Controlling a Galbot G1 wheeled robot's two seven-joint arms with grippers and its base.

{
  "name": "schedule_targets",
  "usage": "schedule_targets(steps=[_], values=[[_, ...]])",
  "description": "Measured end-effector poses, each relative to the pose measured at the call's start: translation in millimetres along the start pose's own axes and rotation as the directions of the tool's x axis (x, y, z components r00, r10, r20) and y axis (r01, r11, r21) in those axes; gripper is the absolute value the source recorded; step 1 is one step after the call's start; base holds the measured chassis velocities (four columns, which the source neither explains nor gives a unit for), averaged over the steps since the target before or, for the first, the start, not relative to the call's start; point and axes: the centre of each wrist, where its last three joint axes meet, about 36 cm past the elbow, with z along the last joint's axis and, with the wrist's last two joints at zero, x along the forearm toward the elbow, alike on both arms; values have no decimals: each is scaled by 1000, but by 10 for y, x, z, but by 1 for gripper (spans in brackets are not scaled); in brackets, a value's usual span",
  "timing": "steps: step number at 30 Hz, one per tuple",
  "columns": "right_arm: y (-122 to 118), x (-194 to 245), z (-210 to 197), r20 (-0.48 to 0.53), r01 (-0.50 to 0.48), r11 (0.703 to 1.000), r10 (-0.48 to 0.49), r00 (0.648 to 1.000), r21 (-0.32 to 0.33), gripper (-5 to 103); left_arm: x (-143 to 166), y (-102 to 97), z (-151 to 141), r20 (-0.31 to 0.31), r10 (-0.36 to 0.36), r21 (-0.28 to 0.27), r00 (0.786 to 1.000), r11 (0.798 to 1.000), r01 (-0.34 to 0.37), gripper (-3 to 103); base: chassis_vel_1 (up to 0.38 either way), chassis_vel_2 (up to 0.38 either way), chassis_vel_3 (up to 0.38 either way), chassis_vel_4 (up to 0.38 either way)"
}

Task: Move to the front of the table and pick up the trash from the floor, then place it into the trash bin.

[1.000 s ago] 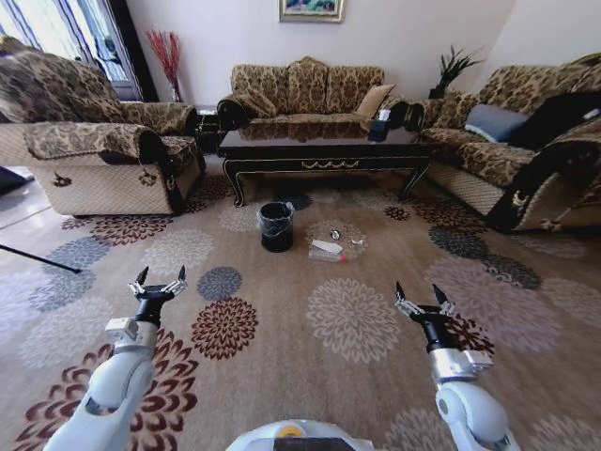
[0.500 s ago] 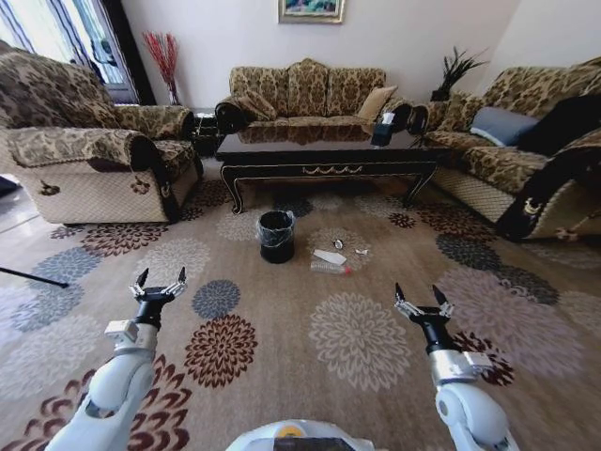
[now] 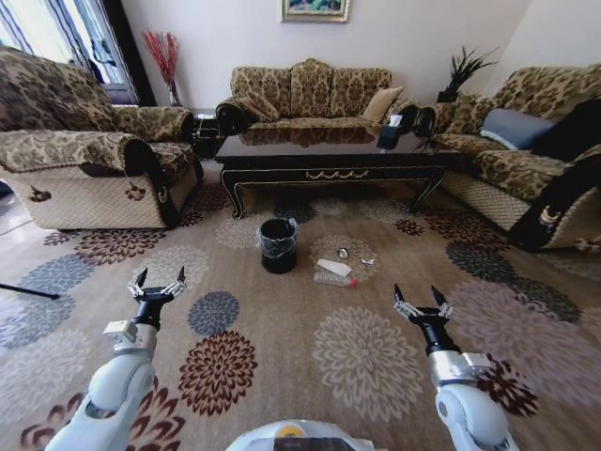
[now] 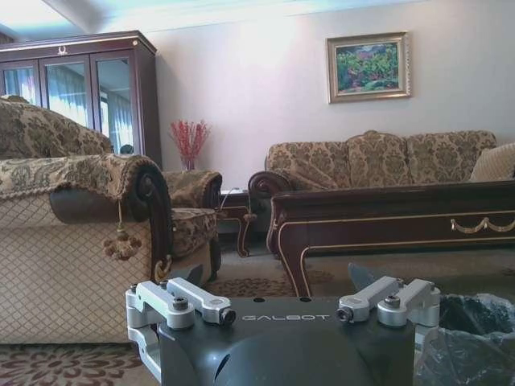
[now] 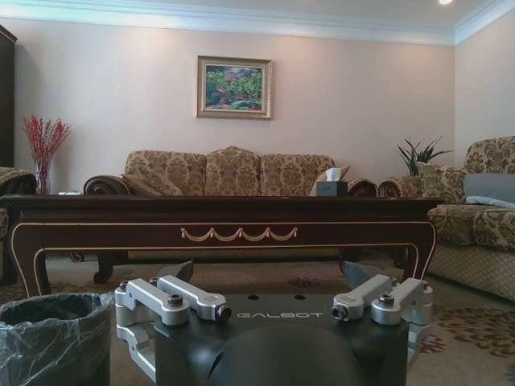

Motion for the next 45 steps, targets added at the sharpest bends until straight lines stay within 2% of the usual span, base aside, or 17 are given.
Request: schedule_targets(steps=[45], values=[[21,22,37,-7,-2,1000,2,1000,4,100,-29,-35,19,-15,20,0,1000,1000,-20,100,-148,149,152,-153]])
